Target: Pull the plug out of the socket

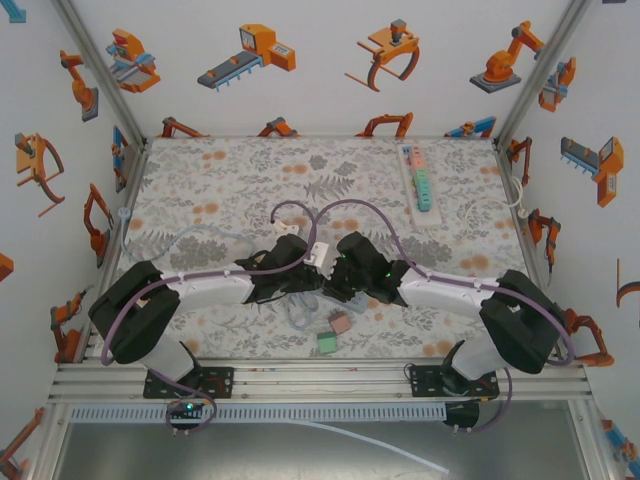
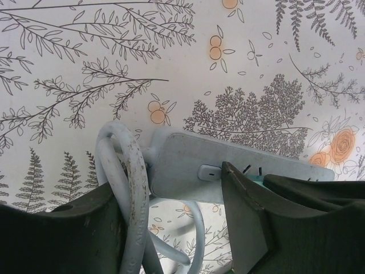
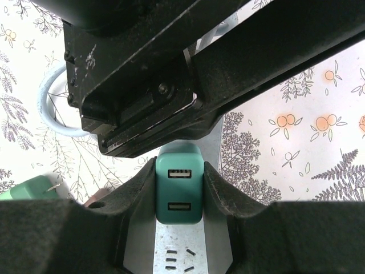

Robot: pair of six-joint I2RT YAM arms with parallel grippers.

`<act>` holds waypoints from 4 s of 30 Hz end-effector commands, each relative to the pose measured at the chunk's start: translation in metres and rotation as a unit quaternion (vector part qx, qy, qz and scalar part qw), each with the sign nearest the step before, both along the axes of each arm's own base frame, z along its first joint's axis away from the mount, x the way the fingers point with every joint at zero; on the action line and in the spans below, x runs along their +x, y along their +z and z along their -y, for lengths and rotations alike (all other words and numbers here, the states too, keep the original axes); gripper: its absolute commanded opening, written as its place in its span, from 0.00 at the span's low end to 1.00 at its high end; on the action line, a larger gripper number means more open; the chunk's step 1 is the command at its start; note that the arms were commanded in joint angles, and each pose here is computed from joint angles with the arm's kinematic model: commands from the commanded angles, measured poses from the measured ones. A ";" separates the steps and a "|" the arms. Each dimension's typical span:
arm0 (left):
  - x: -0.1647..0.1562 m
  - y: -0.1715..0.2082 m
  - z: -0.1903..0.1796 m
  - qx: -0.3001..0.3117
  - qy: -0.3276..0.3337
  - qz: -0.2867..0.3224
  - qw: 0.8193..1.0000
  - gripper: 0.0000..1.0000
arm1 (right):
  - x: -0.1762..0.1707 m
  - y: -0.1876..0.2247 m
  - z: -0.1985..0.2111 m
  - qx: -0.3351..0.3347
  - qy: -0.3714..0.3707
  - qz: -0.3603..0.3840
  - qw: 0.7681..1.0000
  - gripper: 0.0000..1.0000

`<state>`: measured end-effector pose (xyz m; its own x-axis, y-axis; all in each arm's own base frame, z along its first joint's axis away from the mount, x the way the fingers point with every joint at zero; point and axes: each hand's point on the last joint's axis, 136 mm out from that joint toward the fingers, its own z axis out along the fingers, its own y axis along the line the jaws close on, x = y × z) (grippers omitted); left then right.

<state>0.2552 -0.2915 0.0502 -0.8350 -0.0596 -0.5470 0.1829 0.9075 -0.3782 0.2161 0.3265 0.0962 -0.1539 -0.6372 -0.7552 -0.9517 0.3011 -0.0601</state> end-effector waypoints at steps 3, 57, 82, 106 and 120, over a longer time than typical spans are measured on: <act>-0.084 -0.112 -0.079 0.215 -0.068 -0.138 0.964 0.44 | 0.021 0.080 -0.022 0.095 -0.010 0.072 0.993 0.00; -0.028 0.144 -0.050 0.005 -0.109 0.141 0.984 0.81 | 0.011 0.122 0.147 0.331 -0.467 -0.222 0.789 0.00; -0.134 0.205 -0.030 -0.110 -0.406 0.233 0.877 0.97 | -0.041 -0.044 0.127 0.201 -0.457 -0.403 0.767 0.20; -0.129 0.199 -0.032 -0.103 -0.395 0.247 0.879 0.97 | 0.012 0.073 0.191 0.178 -0.507 -0.087 0.839 0.53; -0.109 0.180 -0.041 -0.057 -0.345 0.238 0.906 0.97 | 0.147 0.152 0.216 0.027 -0.536 0.148 0.831 0.67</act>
